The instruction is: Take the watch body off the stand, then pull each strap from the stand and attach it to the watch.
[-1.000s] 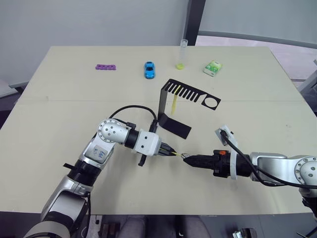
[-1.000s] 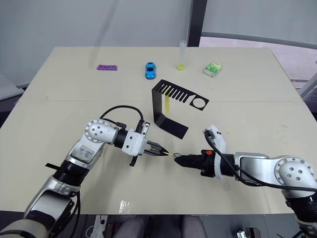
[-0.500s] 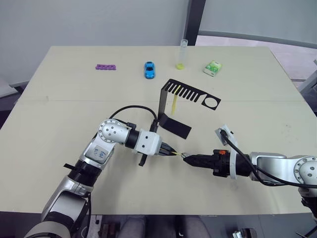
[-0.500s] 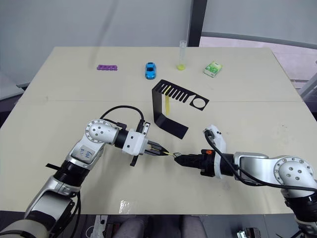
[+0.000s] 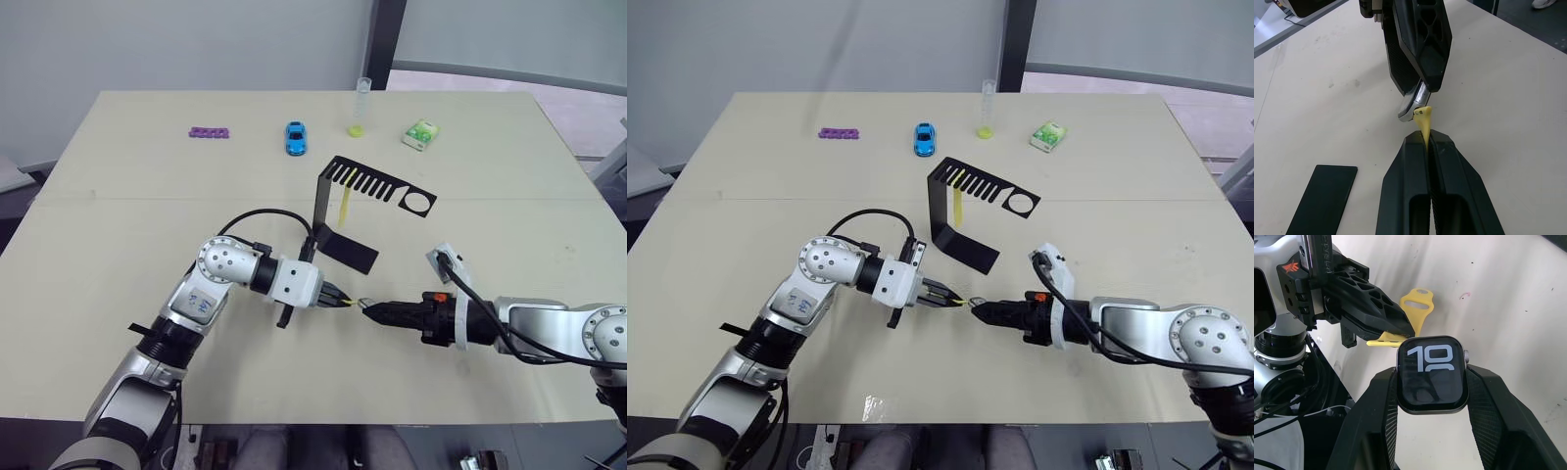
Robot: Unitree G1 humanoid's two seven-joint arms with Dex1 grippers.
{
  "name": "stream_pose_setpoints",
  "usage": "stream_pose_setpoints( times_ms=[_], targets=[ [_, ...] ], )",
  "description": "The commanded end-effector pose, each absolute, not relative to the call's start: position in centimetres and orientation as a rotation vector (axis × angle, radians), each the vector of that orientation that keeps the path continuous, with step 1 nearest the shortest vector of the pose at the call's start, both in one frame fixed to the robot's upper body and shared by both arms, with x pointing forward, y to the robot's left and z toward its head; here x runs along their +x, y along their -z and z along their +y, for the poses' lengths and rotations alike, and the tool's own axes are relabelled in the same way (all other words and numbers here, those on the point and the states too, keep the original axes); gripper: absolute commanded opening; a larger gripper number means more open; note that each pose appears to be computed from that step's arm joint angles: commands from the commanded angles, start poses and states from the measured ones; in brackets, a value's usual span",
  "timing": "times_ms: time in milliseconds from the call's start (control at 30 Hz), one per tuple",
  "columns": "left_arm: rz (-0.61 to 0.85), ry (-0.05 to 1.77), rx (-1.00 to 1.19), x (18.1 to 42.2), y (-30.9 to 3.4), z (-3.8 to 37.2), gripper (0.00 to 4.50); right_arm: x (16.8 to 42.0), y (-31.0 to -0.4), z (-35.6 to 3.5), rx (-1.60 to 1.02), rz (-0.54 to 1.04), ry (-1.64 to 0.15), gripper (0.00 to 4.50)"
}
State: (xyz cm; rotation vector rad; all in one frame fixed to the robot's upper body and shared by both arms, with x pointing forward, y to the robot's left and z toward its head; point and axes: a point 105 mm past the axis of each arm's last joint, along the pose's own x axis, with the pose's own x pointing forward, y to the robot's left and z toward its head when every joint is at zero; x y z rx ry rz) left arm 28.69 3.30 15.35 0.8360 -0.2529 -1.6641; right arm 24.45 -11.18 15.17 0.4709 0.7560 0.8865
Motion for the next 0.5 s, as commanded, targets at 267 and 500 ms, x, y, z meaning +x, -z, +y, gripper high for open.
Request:
stream_pose_setpoints(
  times_ms=[267, 500],
  targets=[
    [-0.344, 1.670, 0.840, 28.02, -16.49, 1.96, 0.00, 23.72, -16.58, -10.30, 0.452, 0.722, -0.965, 1.50],
    [-0.347, 1.660, 0.836, 28.20, -16.62, 1.84, 0.00, 23.59, -16.74, -10.31, 0.432, 0.725, -0.976, 1.50]
  ],
)
